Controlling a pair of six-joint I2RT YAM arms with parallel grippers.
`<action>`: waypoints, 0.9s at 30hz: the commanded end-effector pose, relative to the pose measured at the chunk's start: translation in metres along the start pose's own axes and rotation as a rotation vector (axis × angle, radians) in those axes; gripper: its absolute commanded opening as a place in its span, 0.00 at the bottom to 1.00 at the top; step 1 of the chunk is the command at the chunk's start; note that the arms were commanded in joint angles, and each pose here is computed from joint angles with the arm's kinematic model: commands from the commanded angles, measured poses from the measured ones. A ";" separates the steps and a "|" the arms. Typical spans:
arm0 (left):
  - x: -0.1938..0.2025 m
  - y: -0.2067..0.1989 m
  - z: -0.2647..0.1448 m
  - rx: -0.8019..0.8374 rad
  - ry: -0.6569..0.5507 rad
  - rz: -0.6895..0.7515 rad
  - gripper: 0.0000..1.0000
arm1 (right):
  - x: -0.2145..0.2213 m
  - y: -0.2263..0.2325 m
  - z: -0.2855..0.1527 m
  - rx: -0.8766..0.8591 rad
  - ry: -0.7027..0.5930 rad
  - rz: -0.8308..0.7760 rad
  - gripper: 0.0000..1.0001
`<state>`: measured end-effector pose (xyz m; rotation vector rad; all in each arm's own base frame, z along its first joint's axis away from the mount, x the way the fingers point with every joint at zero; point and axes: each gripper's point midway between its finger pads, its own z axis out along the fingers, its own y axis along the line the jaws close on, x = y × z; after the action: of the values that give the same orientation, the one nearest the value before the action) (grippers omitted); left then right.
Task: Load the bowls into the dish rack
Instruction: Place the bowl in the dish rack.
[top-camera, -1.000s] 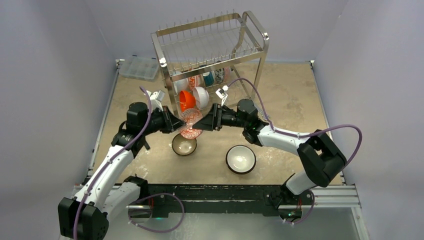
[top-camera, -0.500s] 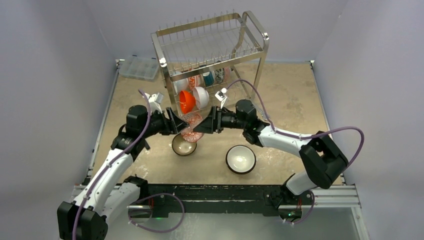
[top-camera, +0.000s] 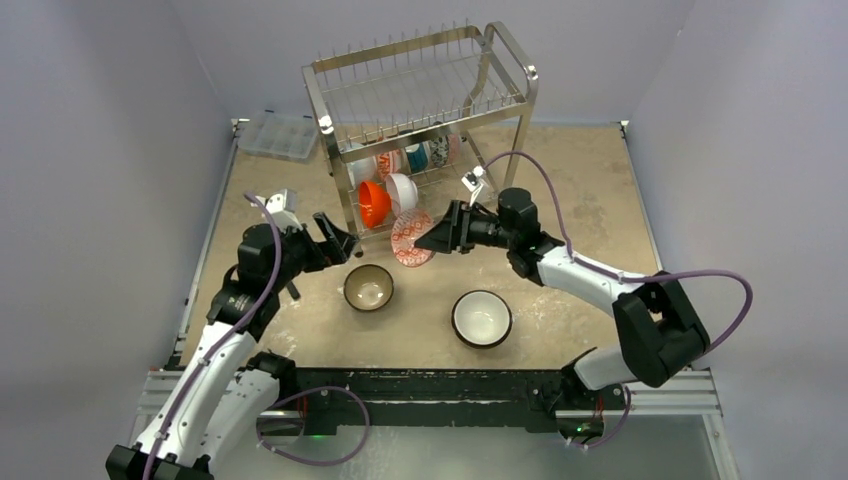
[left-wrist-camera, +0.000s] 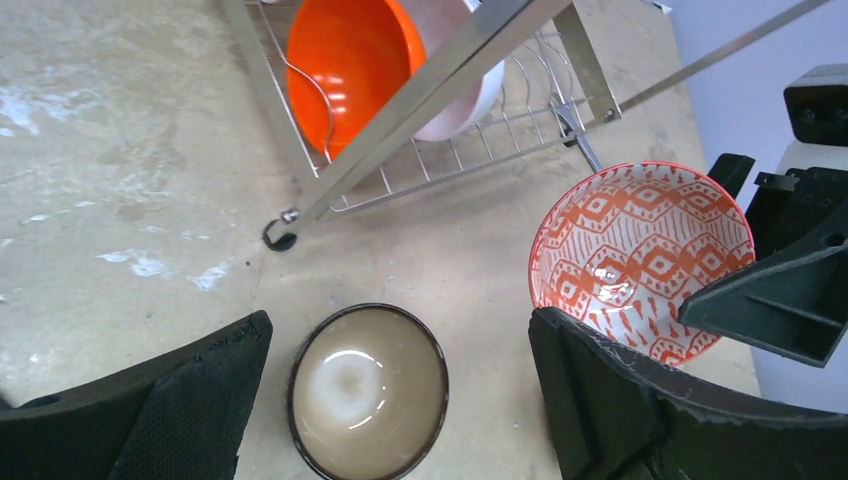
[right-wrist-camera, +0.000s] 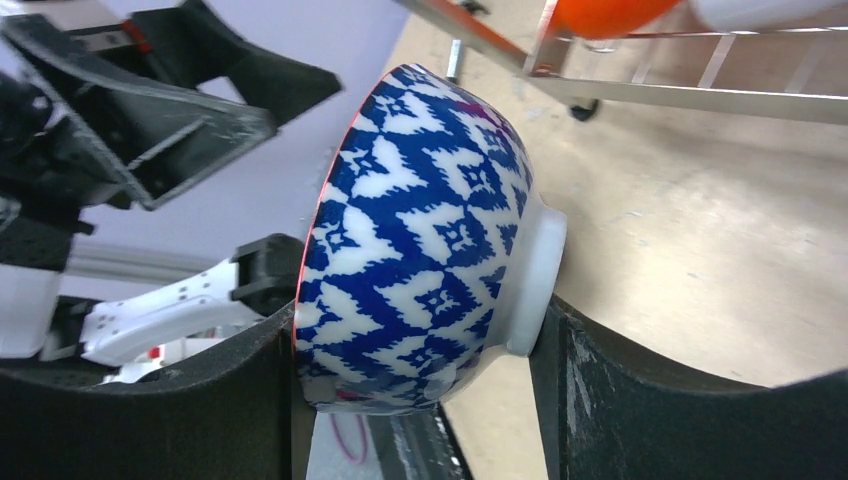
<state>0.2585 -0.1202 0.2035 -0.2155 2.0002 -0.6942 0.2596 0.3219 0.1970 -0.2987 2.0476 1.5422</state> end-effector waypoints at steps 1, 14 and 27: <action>-0.021 0.004 -0.007 -0.044 -0.080 0.063 0.99 | -0.025 -0.013 -0.009 0.074 -0.017 -0.131 0.00; -0.037 0.018 -0.024 -0.136 -0.109 0.262 0.99 | -0.122 -0.069 -0.009 0.389 -0.116 -0.319 0.00; -0.034 0.019 -0.023 -0.131 -0.098 0.262 0.99 | -0.171 -0.128 0.002 0.636 -0.174 -0.422 0.00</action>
<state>0.2569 -0.0829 0.2141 -0.0746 1.9798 -0.3881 0.4391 0.2607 0.1612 -0.3100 2.1352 0.6871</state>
